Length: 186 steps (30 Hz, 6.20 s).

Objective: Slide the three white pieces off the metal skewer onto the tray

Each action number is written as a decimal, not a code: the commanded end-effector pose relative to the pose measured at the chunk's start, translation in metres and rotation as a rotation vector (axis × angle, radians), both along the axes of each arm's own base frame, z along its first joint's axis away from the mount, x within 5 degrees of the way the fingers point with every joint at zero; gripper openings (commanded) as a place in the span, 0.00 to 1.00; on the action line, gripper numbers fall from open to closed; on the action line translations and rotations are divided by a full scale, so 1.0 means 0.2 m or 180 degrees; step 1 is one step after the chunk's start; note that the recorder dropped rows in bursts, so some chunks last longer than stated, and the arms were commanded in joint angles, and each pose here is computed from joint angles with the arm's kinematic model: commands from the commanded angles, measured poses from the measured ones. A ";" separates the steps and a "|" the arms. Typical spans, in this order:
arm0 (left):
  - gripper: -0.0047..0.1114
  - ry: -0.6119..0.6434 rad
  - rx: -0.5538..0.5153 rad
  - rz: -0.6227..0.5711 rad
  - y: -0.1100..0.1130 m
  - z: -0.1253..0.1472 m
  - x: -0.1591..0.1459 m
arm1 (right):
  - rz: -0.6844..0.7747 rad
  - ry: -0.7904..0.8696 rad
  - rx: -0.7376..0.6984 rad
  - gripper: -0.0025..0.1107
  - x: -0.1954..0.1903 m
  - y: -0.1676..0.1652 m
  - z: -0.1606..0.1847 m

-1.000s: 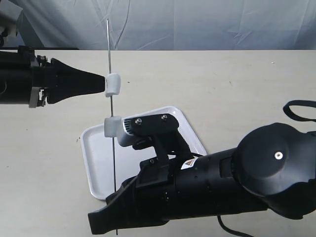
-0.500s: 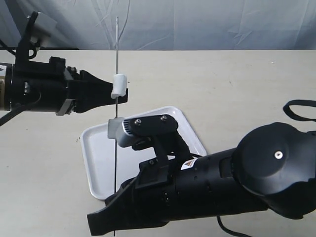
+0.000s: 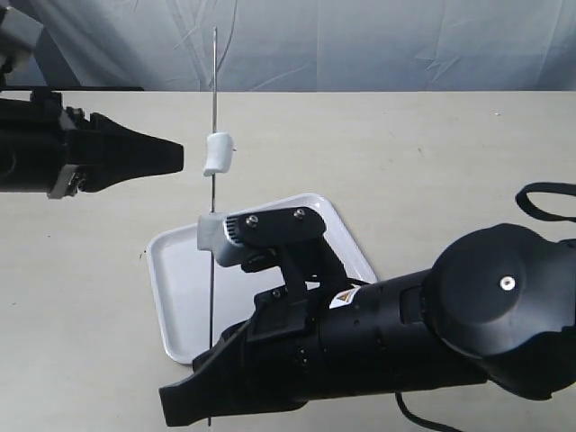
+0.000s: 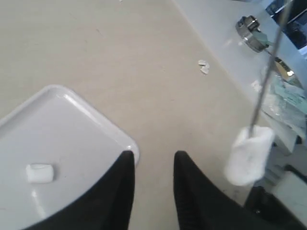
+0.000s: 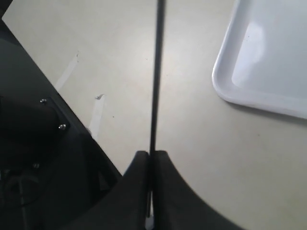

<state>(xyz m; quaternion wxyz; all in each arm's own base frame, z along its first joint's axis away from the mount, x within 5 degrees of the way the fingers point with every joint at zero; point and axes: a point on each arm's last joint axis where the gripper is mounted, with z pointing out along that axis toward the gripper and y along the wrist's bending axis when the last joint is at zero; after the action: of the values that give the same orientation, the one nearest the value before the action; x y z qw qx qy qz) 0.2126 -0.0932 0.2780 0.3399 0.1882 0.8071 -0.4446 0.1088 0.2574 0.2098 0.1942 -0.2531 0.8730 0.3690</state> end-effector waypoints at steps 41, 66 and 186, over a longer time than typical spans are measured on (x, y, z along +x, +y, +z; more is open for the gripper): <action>0.35 -0.0341 -0.0052 -0.0086 -0.25 0.13 -0.11 | 0.0048 -0.0291 -0.0110 0.02 0.03 0.00 -0.01; 0.04 -0.0572 -0.0072 -0.0043 -0.25 0.26 -0.07 | 0.0230 0.0006 -0.0316 0.02 0.00 0.02 -0.12; 0.04 0.0419 -0.0685 -0.0181 0.01 0.03 -0.08 | -0.0459 -0.0779 0.0436 0.29 0.15 0.08 0.26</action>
<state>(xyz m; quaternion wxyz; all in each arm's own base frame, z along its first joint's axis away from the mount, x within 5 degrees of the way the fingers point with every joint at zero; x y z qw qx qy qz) 0.1963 -0.0909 0.2813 0.2868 0.1465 0.7776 -0.5400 0.1367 0.2735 0.2616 0.3405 -0.2222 0.8315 0.3785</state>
